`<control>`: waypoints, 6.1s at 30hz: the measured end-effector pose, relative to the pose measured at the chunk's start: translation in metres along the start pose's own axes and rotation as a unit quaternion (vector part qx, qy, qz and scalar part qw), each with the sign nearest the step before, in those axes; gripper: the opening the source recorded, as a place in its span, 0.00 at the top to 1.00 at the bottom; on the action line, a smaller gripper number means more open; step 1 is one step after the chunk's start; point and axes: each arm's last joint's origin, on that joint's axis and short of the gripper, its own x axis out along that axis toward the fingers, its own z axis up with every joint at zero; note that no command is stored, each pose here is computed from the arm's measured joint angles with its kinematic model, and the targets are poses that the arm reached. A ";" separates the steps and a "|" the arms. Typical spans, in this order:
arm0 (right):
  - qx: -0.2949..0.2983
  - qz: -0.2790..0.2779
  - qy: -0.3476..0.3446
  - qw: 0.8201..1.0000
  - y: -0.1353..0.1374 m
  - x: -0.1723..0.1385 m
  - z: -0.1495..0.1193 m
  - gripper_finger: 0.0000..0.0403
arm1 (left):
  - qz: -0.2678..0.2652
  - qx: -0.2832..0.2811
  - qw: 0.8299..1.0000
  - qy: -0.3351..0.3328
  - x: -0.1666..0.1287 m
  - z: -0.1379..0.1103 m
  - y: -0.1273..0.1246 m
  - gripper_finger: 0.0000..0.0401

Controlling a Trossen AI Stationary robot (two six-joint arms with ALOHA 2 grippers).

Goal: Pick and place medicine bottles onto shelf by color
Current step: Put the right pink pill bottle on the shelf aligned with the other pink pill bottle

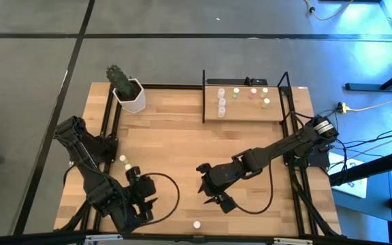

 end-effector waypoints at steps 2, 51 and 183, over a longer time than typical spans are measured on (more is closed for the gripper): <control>0.000 0.000 0.000 1.000 0.000 0.000 0.000 0.49 | -0.026 0.013 0.999 0.023 0.000 0.000 -0.004 0.45; -0.168 0.029 -0.073 0.983 0.045 0.017 0.011 0.49 | -0.074 0.054 0.996 0.023 -0.001 0.001 -0.013 0.45; -0.091 0.090 -0.019 0.992 0.031 0.132 -0.051 0.58 | -0.073 0.054 0.996 0.022 -0.001 0.001 -0.013 0.45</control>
